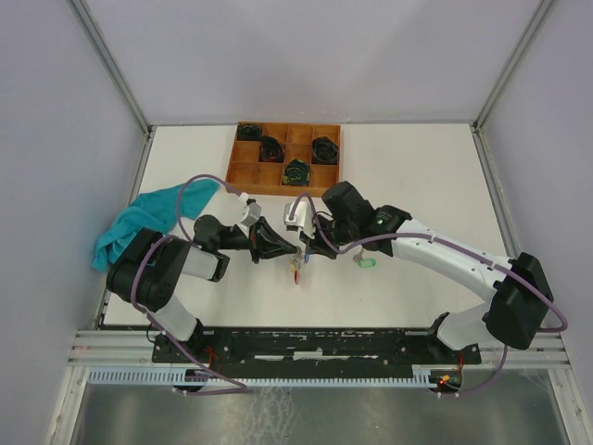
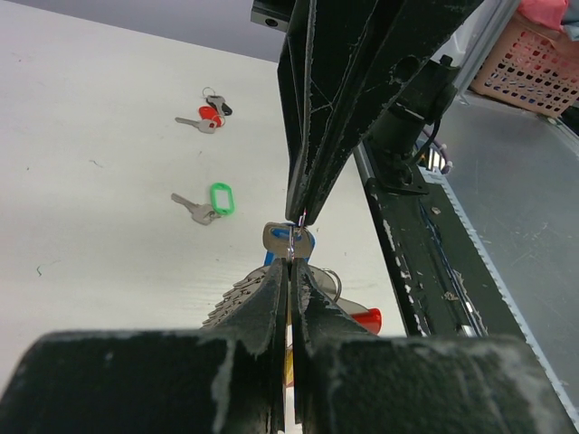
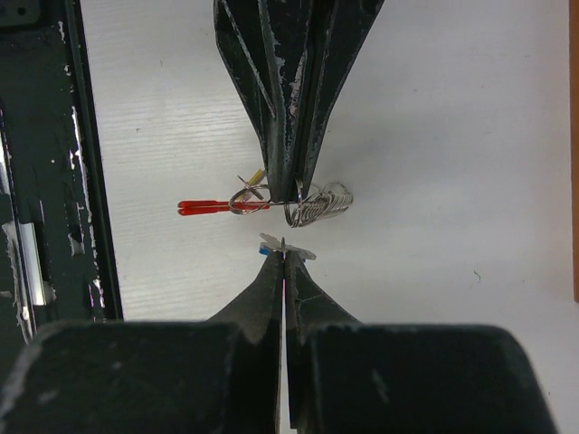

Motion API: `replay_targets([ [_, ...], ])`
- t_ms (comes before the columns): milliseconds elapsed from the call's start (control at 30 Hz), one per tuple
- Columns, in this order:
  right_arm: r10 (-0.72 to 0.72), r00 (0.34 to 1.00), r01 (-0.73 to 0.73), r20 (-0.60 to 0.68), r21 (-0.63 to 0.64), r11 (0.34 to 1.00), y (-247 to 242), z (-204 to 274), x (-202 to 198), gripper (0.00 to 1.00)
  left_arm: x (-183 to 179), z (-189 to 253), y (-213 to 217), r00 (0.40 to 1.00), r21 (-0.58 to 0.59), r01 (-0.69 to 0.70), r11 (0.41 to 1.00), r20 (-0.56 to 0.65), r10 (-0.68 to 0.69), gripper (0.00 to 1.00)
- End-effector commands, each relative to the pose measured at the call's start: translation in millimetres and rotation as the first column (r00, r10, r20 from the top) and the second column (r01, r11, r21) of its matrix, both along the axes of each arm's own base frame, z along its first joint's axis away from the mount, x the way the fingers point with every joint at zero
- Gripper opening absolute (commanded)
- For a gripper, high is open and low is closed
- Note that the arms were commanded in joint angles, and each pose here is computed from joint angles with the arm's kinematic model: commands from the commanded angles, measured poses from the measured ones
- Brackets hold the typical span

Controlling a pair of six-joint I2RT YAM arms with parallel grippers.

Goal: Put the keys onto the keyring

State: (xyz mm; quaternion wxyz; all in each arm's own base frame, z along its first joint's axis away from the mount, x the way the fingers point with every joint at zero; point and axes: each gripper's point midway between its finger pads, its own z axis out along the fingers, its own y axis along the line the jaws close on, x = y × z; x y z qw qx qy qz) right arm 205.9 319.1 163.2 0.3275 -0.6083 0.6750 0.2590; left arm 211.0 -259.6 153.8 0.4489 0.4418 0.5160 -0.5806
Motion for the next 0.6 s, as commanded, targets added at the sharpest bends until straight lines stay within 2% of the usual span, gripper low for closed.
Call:
replay_targets([
  [0, 0.027, 0.999, -0.029, 0.045, 0.054, 0.998, 13.9, 21.5, 4.4, 0.01, 1.1, 28.2, -3.4, 0.966, -0.070, 0.036, 0.997, 0.257, -0.017, 0.03],
  [567, 0.016, 0.999, -0.018, 0.044, 0.044, 0.999, 14.0, 20.1, 6.9, 0.01, -1.2, 27.7, -5.2, 0.966, -0.064, 0.056, 0.996, 0.255, -0.038, 0.03],
])
